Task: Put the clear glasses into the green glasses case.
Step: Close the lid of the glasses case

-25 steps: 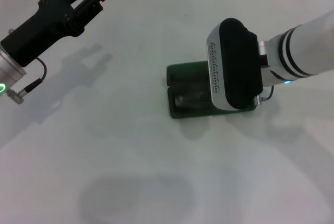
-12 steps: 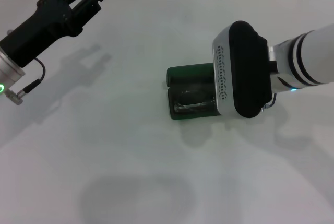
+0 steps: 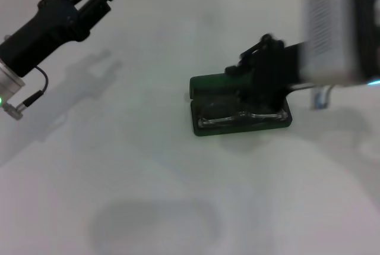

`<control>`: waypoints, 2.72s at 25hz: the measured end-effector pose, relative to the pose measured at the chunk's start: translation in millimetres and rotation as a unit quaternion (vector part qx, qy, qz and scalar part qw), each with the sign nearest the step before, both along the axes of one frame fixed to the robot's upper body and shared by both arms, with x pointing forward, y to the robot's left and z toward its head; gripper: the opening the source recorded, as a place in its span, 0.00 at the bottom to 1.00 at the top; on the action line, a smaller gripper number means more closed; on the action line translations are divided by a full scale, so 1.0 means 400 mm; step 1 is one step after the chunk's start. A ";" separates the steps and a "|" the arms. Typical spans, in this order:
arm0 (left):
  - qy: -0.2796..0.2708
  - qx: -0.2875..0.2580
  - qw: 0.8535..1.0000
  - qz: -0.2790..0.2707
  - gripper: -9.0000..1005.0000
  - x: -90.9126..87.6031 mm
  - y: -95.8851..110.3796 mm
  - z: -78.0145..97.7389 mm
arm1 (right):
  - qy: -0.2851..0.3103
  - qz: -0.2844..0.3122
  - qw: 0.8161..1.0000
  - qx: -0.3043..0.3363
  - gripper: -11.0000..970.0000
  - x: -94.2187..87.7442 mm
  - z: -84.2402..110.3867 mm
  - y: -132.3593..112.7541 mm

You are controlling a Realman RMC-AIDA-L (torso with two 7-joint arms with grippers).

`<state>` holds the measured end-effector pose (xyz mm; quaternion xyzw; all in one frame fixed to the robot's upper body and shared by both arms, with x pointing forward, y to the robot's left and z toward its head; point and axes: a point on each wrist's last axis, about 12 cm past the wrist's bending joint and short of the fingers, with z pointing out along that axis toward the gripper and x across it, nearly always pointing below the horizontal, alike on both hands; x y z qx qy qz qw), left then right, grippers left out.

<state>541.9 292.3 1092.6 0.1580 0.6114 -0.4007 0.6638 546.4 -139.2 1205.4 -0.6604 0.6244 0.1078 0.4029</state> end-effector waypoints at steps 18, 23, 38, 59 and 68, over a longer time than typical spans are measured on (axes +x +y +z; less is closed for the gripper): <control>0.078 -0.027 0.995 0.054 0.54 0.052 -0.016 -0.023 | 0.247 -0.055 0.944 0.211 0.53 0.003 -0.237 -0.232; 0.111 -0.024 0.992 0.053 0.54 0.084 -0.022 -0.017 | 0.280 -0.076 0.932 0.216 0.77 -0.010 -0.284 -0.248; 0.114 0.012 0.990 0.081 0.54 0.114 -0.039 -0.025 | 0.330 -0.151 0.888 0.284 0.87 -0.018 -0.366 -0.240; 0.089 0.051 0.991 0.086 0.54 0.111 -0.063 -0.034 | 0.352 -0.159 0.891 0.239 0.87 0.029 -0.380 -0.174; 0.086 0.062 0.992 0.074 0.54 0.126 -0.084 -0.026 | 0.341 -0.172 0.895 0.232 0.87 0.040 -0.384 -0.174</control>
